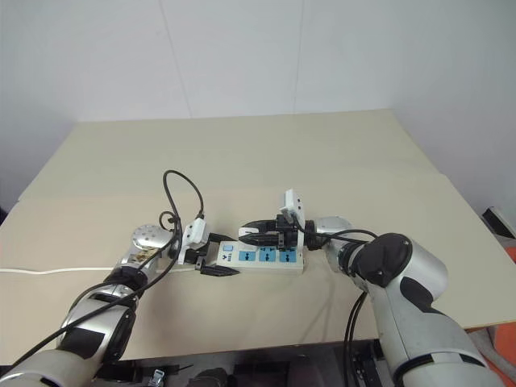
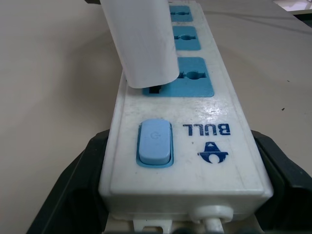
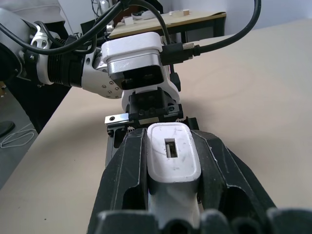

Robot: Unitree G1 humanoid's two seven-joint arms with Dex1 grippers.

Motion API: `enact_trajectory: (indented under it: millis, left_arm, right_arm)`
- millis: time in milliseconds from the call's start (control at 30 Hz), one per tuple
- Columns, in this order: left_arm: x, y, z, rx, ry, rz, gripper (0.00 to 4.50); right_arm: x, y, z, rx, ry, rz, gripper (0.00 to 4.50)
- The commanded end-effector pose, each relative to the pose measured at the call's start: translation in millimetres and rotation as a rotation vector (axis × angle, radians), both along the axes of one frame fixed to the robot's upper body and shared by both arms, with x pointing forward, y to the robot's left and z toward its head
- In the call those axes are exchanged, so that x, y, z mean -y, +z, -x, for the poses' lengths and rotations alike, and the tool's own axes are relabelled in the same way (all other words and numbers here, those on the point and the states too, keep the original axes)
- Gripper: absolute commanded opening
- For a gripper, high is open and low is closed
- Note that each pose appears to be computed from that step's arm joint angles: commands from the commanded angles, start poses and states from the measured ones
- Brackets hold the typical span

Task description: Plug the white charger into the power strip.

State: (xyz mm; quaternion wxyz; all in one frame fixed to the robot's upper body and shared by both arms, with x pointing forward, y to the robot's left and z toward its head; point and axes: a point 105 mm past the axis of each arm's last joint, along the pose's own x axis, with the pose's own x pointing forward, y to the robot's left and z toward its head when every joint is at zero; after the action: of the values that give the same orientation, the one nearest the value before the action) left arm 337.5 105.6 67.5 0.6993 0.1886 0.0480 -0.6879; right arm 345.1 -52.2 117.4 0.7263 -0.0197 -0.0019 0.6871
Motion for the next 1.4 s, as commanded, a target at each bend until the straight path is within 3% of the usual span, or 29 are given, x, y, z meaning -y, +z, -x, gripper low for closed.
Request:
enact_trajectory:
  millis: [33, 500, 767, 933, 1400]
  left_arm:
    - [-3.9, 1.7, -4.9, 0.019, 0.026, -0.026, 3.32]
    - [-4.2, 2.8, -5.7, 0.020, 0.030, -0.022, 3.32]
    - [-5.3, 3.1, -5.3, 0.014, 0.028, -0.022, 3.32]
    - [-5.1, 3.7, -5.4, 0.015, 0.028, -0.020, 3.32]
    - [-6.6, 1.5, -4.9, 0.015, 0.041, -0.015, 3.32]
  right_arm:
    - [0.1, 1.4, 2.0, -0.001, 0.009, 0.000, 1.11]
    - [-2.9, -23.0, 13.6, 0.133, -0.063, -0.003, 1.11]
    - [-11.9, -34.6, 15.4, 0.066, -0.069, 0.022, 1.11]
    - [-5.8, -42.7, 14.4, -0.075, -0.037, 0.090, 1.11]
    - [-7.3, -47.5, 18.1, -0.024, -0.047, 0.091, 1.11]
